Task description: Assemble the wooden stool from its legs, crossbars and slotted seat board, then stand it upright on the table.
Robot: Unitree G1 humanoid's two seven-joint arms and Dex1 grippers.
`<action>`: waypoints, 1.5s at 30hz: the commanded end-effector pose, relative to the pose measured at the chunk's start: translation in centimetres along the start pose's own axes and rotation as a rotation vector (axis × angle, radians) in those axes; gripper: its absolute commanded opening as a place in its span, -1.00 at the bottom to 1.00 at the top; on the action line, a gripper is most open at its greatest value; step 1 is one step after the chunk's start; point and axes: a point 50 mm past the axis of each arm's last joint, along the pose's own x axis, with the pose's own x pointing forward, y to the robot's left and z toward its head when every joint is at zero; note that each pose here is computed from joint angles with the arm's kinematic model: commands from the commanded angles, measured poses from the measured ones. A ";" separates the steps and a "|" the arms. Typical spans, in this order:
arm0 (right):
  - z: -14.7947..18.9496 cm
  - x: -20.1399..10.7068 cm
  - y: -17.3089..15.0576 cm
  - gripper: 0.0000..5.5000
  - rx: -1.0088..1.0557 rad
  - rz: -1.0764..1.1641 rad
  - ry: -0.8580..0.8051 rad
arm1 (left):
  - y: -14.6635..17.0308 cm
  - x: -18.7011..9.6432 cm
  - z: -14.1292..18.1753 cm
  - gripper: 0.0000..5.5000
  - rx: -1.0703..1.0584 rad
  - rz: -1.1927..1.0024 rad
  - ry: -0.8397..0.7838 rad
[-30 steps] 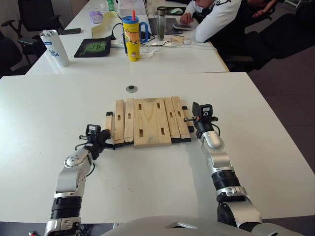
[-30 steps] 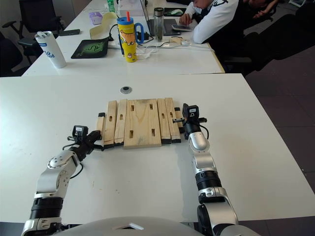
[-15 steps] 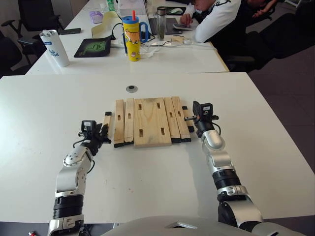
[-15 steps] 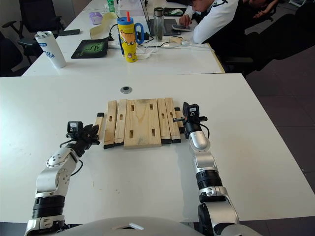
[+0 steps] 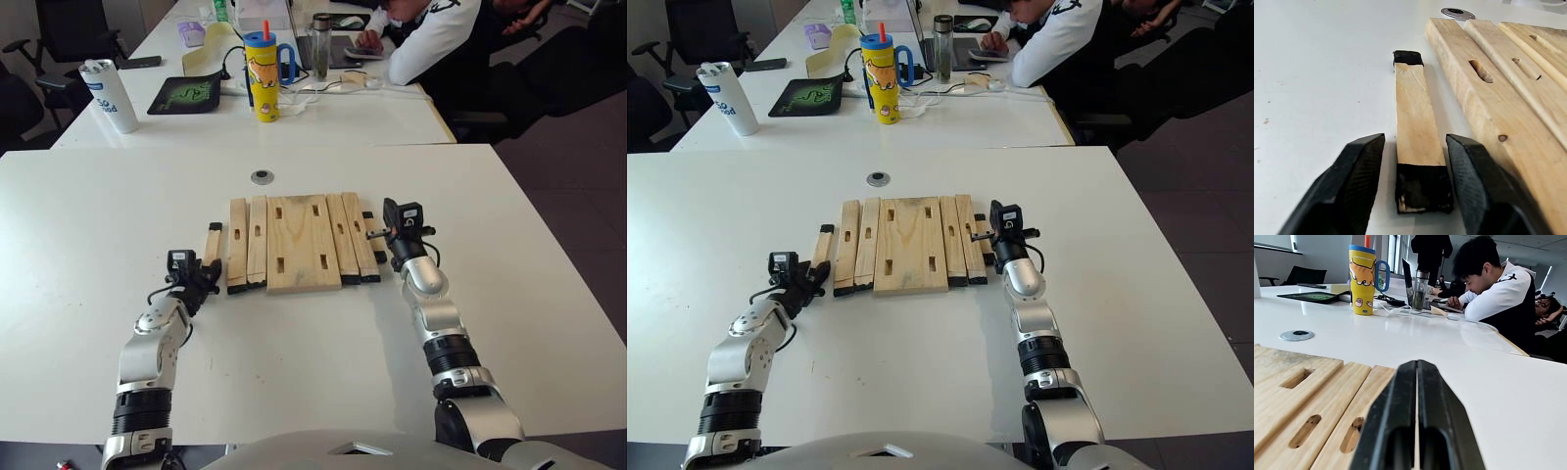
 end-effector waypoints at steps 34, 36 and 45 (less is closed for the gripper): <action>7.4 -0.1 5.6 -0.05 1.174 0.679 0.286 | -9.4 -2.1 5.7 -0.52 0.229 -0.475 -0.489; 7.8 0.0 5.5 -0.05 1.215 0.690 0.273 | -10.0 -2.3 5.6 -0.52 0.227 -0.523 -0.484; 8.9 0.5 5.3 -0.05 1.263 0.708 0.238 | -11.3 -2.8 5.4 -0.52 0.212 -0.647 -0.450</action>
